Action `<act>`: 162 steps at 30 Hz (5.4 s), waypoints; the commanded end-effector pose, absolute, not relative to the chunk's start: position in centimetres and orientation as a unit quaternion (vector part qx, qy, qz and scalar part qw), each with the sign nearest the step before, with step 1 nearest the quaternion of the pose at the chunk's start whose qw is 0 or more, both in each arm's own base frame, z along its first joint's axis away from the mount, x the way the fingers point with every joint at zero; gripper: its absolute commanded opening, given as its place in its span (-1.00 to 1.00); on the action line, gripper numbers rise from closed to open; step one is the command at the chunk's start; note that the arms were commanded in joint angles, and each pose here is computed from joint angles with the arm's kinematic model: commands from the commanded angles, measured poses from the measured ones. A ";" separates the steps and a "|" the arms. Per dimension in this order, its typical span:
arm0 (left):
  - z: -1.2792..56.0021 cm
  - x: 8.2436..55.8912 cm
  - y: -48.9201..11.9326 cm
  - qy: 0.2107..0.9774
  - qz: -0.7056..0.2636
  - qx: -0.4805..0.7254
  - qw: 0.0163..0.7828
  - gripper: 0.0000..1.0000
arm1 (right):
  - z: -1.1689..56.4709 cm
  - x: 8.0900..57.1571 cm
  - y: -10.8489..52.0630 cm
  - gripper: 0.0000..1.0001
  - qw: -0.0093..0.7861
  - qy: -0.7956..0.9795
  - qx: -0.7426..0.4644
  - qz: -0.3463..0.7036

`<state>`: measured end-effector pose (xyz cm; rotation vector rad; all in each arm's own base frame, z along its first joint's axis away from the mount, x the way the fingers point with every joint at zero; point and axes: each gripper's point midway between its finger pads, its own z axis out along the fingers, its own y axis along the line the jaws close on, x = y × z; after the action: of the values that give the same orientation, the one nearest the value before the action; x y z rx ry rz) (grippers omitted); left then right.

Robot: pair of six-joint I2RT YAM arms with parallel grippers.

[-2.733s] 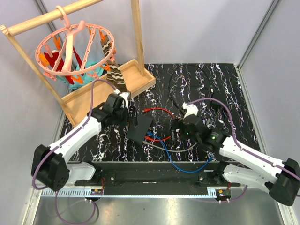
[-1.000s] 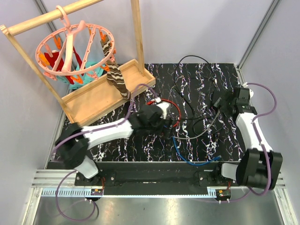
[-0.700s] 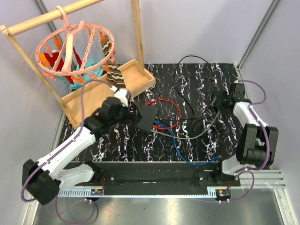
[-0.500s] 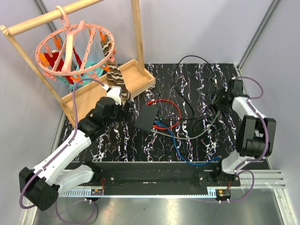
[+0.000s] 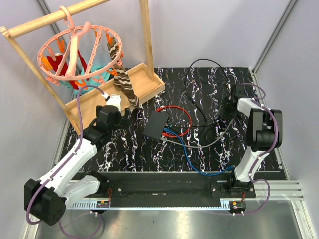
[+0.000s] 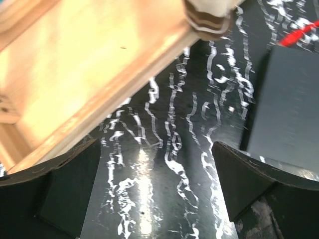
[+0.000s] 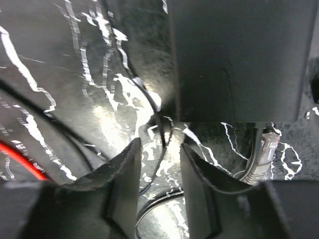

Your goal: Insert the plug into the switch port

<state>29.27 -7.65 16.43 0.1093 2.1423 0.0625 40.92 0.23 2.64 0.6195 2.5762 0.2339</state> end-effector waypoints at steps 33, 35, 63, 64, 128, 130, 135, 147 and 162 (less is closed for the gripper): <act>17.7 30.3 -9.6 0.873 -0.033 0.016 0.486 0.98 | 18.3 37.2 -2.0 -1.00 0.418 0.880 0.225 -0.006; 17.6 30.7 -9.7 0.875 -0.029 0.019 0.482 0.98 | 16.9 34.6 -3.4 -1.00 0.409 0.877 0.249 -0.033; 17.2 31.1 -10.1 0.875 -0.037 0.022 0.483 0.98 | 10.7 27.9 16.5 0.31 0.276 0.907 -0.121 0.293; 17.3 31.1 -10.2 0.874 -0.037 0.024 0.483 0.98 | 9.5 27.8 16.8 0.30 0.253 0.913 -0.118 0.297; 25.0 34.0 -21.0 0.849 -0.268 0.046 0.453 0.98 | 31.8 36.1 15.2 -1.00 0.516 0.812 -0.162 0.222; 24.5 34.0 -21.9 0.851 -0.278 0.054 0.443 0.97 | 30.6 35.1 16.5 -1.00 0.499 0.807 -0.187 0.255; 27.6 33.7 -25.5 0.826 -0.347 0.064 0.440 0.98 | 28.8 33.0 18.5 -1.00 0.483 0.788 -0.215 0.315; 30.6 33.9 -33.7 0.781 -0.506 0.007 0.366 0.94 | 27.5 28.7 23.0 -1.00 0.454 0.749 -0.285 0.389; 28.3 31.3 -38.1 0.790 -0.551 0.031 0.267 0.01 | 26.1 27.6 24.2 -1.00 0.440 0.749 -0.311 0.387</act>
<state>31.67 -36.74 24.90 0.0115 2.2205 -1.3669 27.86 23.59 24.61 -0.7202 1.9447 0.9666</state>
